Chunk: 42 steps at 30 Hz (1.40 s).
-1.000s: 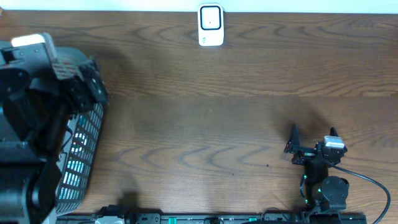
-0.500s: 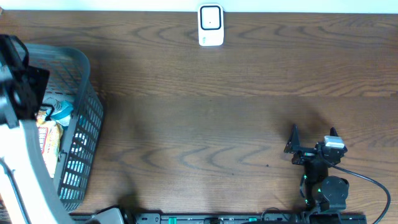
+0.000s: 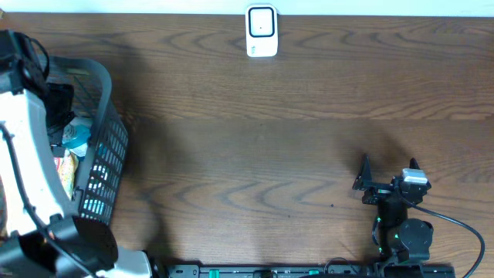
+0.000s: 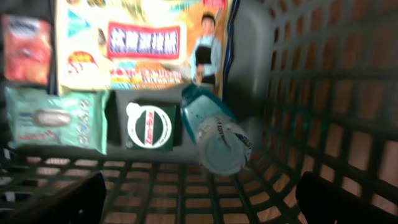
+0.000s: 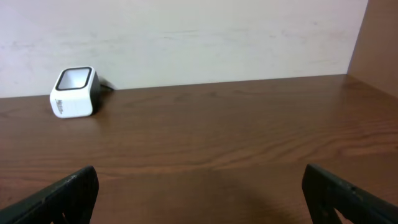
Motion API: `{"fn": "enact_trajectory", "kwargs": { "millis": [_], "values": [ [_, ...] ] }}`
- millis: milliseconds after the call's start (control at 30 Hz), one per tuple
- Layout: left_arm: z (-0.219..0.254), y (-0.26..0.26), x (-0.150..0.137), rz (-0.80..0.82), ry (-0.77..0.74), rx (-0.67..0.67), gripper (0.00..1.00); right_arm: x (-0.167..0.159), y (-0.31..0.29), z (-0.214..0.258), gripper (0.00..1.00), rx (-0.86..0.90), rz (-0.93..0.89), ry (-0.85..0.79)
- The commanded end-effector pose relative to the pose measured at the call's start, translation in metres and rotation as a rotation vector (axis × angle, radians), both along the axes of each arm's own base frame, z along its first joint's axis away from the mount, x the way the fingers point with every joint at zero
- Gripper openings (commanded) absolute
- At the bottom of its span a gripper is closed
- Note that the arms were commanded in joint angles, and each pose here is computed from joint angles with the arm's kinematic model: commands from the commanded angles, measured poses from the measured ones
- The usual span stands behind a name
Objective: Scan the item barcode
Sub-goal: 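Reach the left gripper into the basket and grasp the teal bottle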
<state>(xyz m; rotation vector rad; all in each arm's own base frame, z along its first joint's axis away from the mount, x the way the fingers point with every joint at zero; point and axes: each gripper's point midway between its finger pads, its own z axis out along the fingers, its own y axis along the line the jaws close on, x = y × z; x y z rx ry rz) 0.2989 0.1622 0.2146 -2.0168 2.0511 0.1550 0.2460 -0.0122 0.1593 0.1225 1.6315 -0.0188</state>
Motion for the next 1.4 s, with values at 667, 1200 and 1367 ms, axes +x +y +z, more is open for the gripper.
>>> {"fn": "enact_trajectory", "kwargs": {
  "millis": [667,1200,1367],
  "values": [
    [-0.092,0.004,0.016,0.059,0.196,-0.127,0.98,0.000,0.003,-0.001,0.99,-0.009,0.014,0.002],
    [-0.089,0.017,0.004,-0.051,0.287,-0.053,0.28,0.000,0.003,-0.001,0.99,-0.009,0.014,0.002],
    [-0.057,0.017,0.005,-0.111,0.210,-0.008,0.24,0.000,0.003,-0.001,0.99,-0.009,0.014,0.002]
  ]
}}
